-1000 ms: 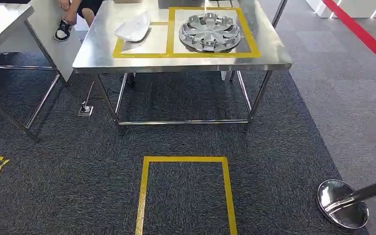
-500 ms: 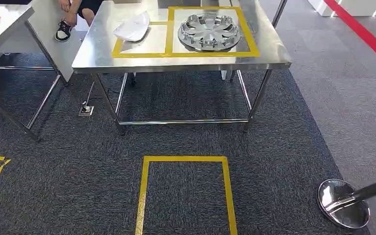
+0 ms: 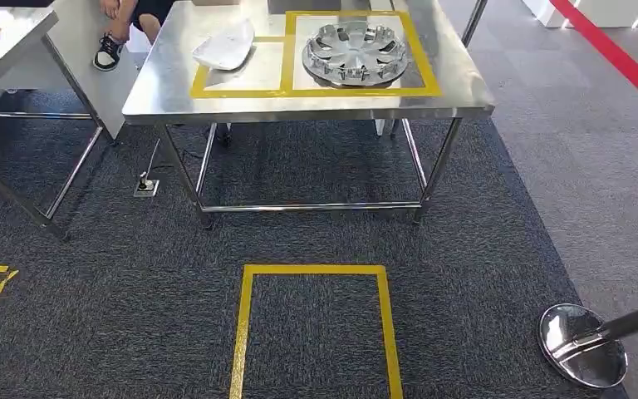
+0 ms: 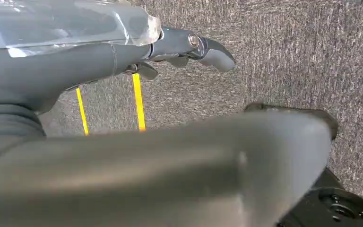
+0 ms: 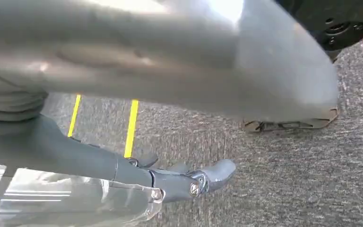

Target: Take the parts from the cabinet and place them on the table.

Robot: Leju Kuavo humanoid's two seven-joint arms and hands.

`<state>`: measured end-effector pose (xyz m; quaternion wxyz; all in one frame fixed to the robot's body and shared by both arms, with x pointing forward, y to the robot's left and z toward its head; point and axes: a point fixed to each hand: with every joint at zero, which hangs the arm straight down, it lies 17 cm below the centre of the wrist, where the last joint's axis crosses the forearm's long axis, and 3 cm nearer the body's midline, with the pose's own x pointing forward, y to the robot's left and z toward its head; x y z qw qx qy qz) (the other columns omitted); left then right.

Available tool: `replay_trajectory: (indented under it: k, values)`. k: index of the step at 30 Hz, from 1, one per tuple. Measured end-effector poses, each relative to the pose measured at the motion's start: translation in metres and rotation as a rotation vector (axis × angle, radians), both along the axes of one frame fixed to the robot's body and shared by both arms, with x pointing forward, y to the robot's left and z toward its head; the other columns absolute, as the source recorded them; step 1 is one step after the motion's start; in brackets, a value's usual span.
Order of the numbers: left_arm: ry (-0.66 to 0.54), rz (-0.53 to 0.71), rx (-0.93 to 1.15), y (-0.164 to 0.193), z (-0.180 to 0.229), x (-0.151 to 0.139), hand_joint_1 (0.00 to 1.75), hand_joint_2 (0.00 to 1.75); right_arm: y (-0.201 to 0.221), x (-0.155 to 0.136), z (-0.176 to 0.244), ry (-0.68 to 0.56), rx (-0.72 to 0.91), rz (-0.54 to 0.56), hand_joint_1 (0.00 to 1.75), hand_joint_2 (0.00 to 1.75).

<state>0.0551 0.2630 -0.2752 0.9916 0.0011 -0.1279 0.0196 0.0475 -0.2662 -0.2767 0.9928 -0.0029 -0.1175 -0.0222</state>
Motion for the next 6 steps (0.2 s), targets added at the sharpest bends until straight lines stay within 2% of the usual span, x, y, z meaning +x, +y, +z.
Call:
replay_trajectory:
  k: [6]
  values:
    - [0.000,-0.010,0.000,-0.0013,0.0002,0.0000,0.00,0.00,0.0019,-0.0010,0.0002,-0.002,0.000,0.021,0.00,0.00]
